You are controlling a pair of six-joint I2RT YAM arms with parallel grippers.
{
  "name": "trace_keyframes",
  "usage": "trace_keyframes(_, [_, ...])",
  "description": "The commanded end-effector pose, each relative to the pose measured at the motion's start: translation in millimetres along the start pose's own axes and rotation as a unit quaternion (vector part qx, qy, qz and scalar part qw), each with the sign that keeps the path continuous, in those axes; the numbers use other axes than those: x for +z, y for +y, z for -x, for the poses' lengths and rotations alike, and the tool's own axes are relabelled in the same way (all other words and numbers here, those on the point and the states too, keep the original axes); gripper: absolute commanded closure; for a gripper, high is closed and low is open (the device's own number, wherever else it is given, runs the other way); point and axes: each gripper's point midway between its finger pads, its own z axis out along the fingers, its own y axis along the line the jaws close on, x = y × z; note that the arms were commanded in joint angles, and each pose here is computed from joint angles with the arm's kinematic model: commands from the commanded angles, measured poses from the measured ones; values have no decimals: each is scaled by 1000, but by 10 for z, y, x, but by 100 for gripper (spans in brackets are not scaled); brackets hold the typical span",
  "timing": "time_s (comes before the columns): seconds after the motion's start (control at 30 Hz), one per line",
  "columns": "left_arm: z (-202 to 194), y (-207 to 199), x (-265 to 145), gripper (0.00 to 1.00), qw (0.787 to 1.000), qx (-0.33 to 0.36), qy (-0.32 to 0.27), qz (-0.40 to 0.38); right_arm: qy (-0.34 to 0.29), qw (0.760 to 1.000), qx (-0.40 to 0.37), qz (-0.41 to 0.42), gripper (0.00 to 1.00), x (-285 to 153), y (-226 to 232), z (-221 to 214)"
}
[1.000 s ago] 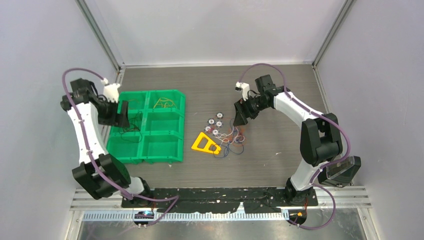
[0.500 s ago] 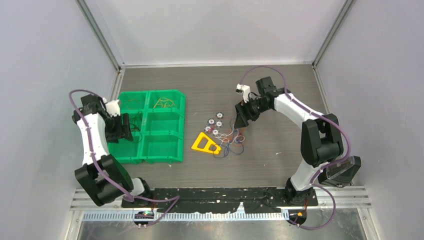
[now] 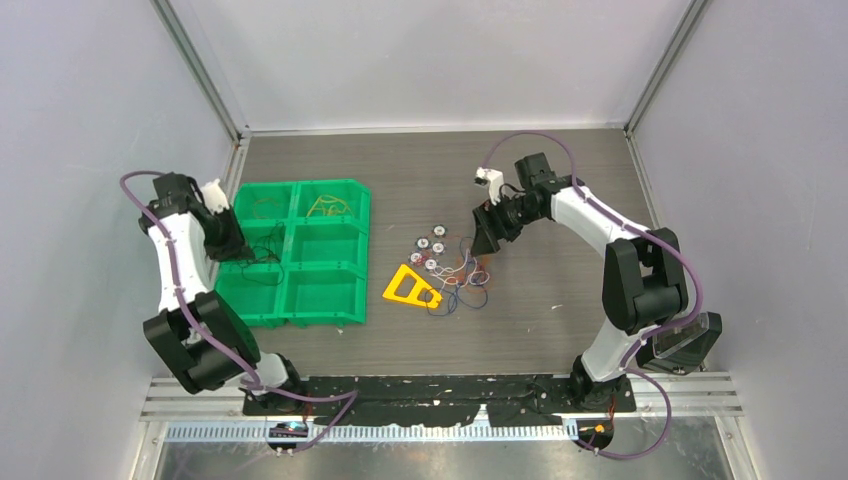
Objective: Untangle the cables
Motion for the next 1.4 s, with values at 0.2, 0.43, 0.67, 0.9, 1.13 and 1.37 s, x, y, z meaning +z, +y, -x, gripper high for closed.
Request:
trace_keyframes(0.2, [26, -289, -617, 30, 938, 329, -34, -102, -24, 999, -21, -5, 19, -159, -21, 198])
trace_keyframes(0.43, [-249, 137, -467, 25, 820, 560, 72, -95, -23, 1000, -12, 4, 19, -108, -49, 224])
trace_keyframes(0.67, [-187, 133, -166, 37, 751, 644, 74, -128, -21, 1000, -9, 3, 19, -115, -43, 225])
trace_keyframes(0.9, [-317, 105, 61, 42, 712, 673, 98, -174, -14, 1000, -8, -2, 19, -139, -43, 198])
trace_keyframes(1.13, [-349, 148, 249, 52, 696, 687, 110, -174, -12, 1000, -1, -1, 19, -122, -56, 192])
trace_keyframes(1.37, [-176, 119, 266, 92, 713, 677, 94, -156, -12, 1000, 0, -3, 19, -111, -91, 246])
